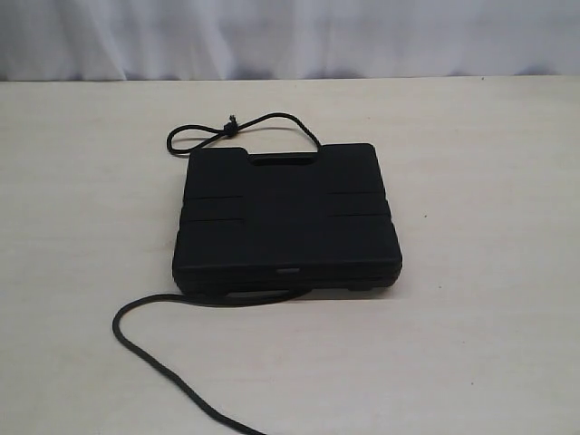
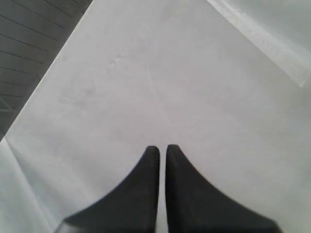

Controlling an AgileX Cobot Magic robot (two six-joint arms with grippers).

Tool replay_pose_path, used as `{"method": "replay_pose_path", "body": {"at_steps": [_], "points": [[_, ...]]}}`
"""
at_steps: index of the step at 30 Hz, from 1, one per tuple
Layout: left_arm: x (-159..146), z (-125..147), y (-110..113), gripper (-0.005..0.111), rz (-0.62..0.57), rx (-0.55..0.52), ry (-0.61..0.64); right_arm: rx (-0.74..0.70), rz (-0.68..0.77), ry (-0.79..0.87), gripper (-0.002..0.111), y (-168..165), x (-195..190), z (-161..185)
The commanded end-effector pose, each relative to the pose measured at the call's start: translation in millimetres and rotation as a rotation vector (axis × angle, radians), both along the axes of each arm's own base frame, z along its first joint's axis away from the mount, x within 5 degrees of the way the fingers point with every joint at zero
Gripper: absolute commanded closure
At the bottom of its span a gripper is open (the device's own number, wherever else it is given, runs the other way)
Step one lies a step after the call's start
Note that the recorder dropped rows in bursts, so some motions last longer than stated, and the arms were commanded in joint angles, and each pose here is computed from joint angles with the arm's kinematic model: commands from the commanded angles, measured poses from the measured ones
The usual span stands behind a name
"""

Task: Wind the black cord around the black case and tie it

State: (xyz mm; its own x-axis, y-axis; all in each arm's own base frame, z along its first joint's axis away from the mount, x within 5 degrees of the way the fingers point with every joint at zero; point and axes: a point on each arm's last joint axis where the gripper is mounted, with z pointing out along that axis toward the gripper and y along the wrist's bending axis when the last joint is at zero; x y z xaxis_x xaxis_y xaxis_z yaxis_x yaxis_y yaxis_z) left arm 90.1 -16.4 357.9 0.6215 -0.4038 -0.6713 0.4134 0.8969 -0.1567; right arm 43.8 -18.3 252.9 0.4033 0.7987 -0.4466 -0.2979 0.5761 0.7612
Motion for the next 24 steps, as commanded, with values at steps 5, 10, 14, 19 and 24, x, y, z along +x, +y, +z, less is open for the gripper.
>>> {"method": "replay_pose_path", "body": {"at_steps": [5,10,14,19,24], "points": [[148.0,11.9,-2.6,0.107,0.011,0.079,0.729,-0.208,0.006,0.045,0.104,10.6,19.8,64.0],[191.4,13.3,-10.3,0.107,0.225,0.289,0.947,-0.385,0.085,0.326,0.104,22.9,62.9,78.4],[214.6,2.7,-26.0,0.107,0.347,0.47,1.028,-0.51,0.147,0.594,0.104,29.5,108.3,84.2],[249.6,-20.8,-36.6,0.107,0.443,0.768,1.27,-0.602,0.227,0.916,0.104,33.6,159.3,78.5],[275.2,-48.3,-59.6,0.107,0.134,1.186,1.513,-0.665,0.308,1.104,0.104,38.0,195.1,64.0]]}}
